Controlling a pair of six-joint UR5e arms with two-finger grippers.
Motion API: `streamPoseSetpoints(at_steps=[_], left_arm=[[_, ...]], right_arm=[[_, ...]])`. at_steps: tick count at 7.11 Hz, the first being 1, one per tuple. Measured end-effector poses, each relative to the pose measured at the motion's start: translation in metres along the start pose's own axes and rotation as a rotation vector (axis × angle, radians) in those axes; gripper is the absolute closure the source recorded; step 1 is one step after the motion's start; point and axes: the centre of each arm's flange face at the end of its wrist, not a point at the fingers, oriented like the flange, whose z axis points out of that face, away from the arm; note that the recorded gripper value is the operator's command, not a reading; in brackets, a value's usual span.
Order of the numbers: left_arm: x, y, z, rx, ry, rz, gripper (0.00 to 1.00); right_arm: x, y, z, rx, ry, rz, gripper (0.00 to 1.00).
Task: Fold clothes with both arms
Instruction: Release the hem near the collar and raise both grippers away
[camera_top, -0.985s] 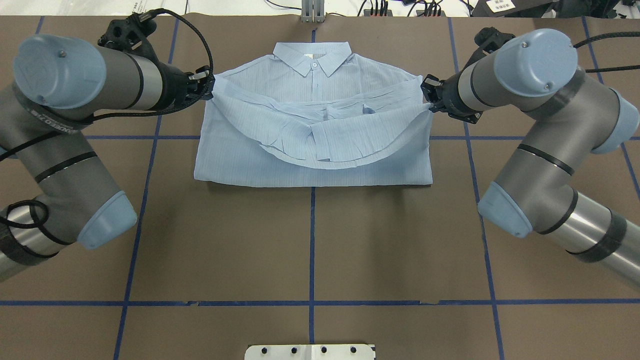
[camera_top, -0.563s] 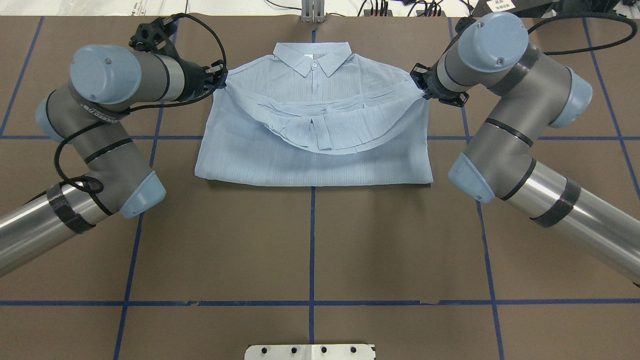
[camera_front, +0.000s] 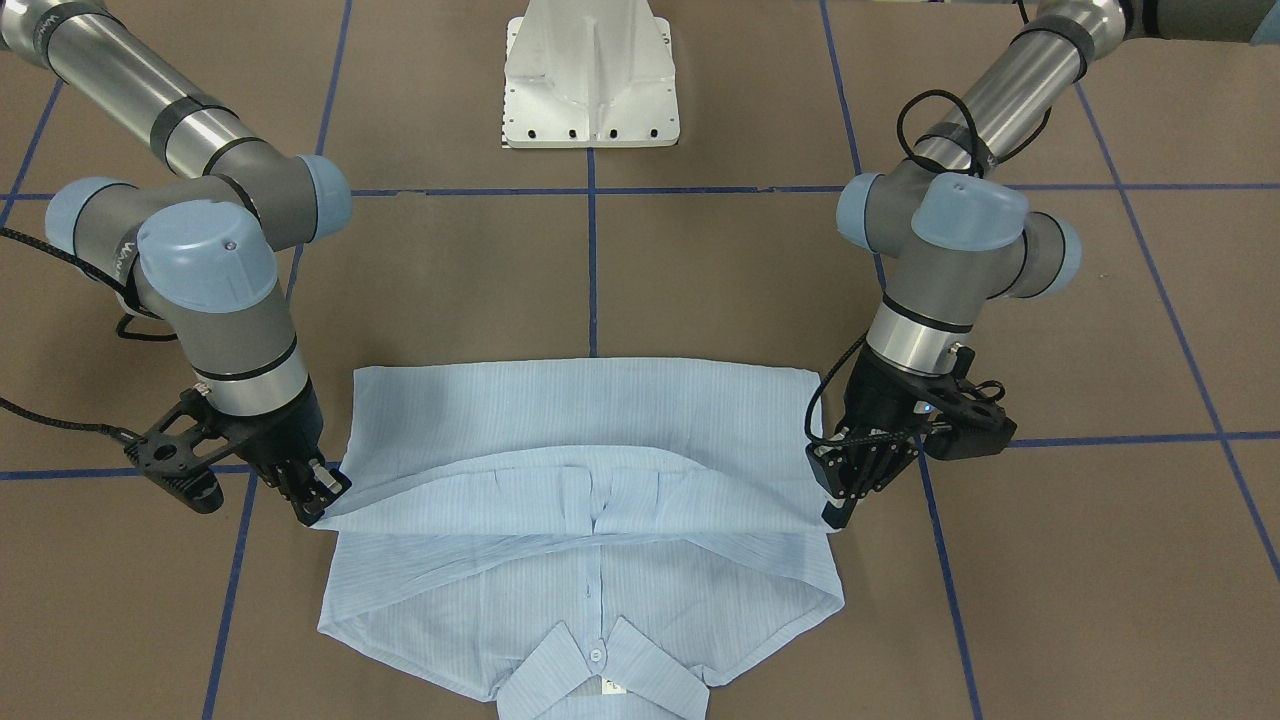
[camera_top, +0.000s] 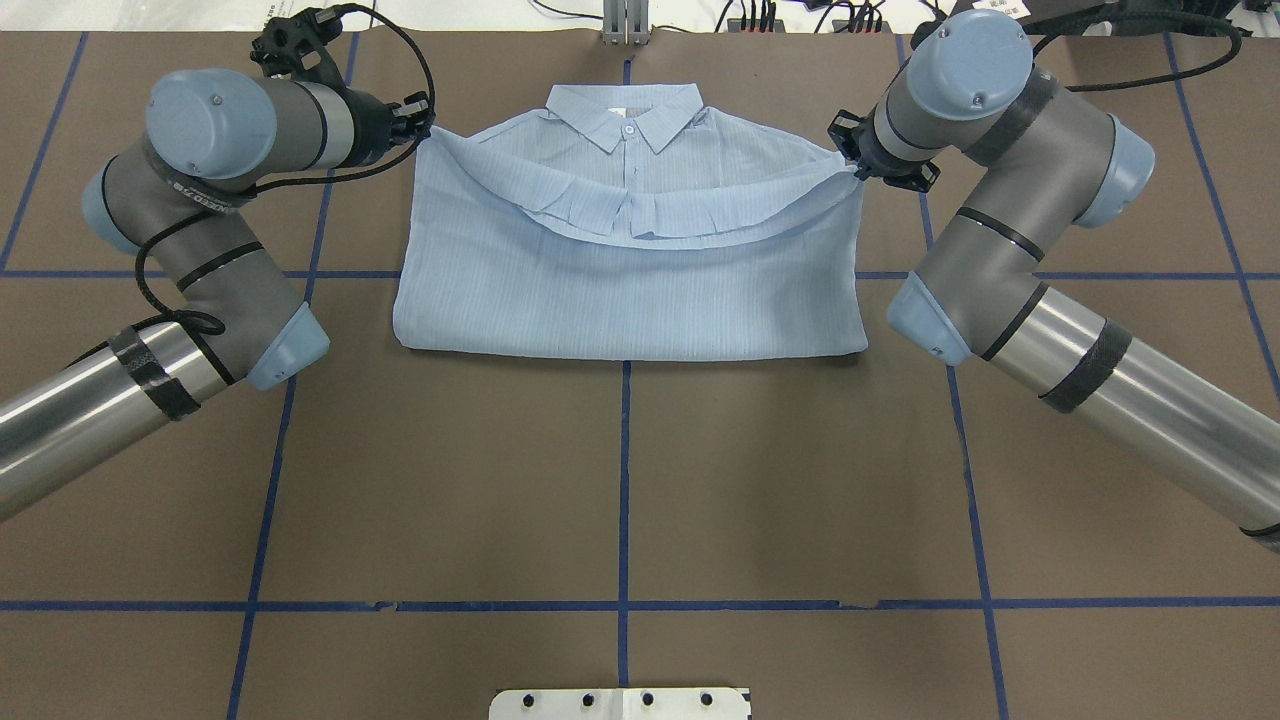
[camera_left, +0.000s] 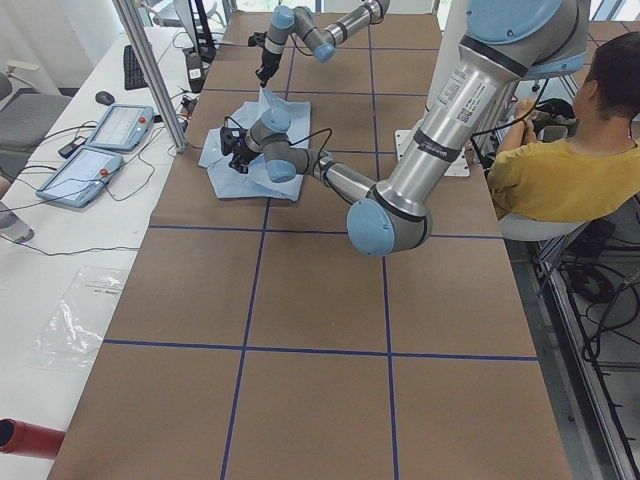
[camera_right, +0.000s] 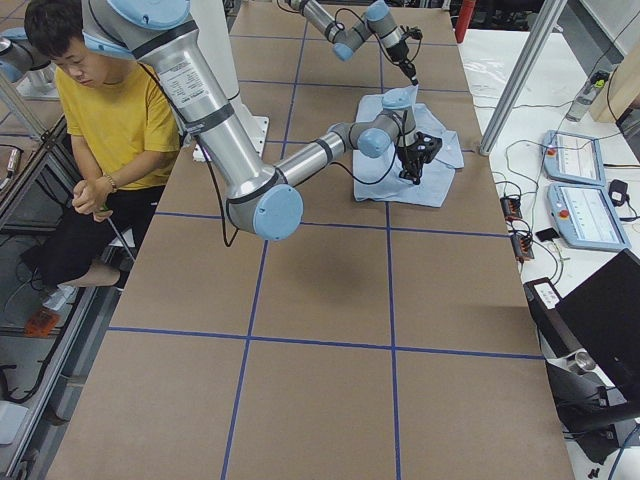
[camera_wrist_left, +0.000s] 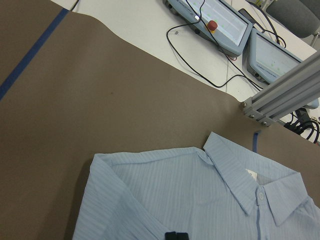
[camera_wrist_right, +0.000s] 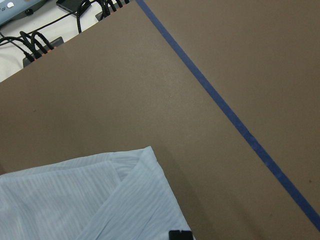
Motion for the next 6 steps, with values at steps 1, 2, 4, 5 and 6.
streamPoseSetpoints(at_steps=[1, 2, 4, 5, 6], left_arm=[[-0.008, -0.006, 0.015, 0.017, -0.006, 0.013, 1.00], [-0.009, -0.008, 0.029, 0.023, -0.010, 0.018, 1.00], [-0.012, -0.009, 0.047, 0.021, -0.026, 0.028, 1.00], [-0.013, -0.008, 0.055, 0.018, -0.037, 0.044, 1.00], [-0.015, -0.008, 0.062, 0.014, -0.051, 0.059, 1.00]], right_arm=[[-0.002, -0.004, 0.009, 0.002, 0.003, -0.002, 1.00], [-0.007, -0.007, 0.023, 0.003, -0.006, -0.004, 1.00], [-0.007, -0.012, 0.047, 0.004, -0.009, -0.010, 1.00], [-0.005, -0.014, 0.053, 0.005, -0.004, -0.014, 1.00], [-0.005, -0.014, 0.059, 0.006, -0.004, -0.018, 1.00]])
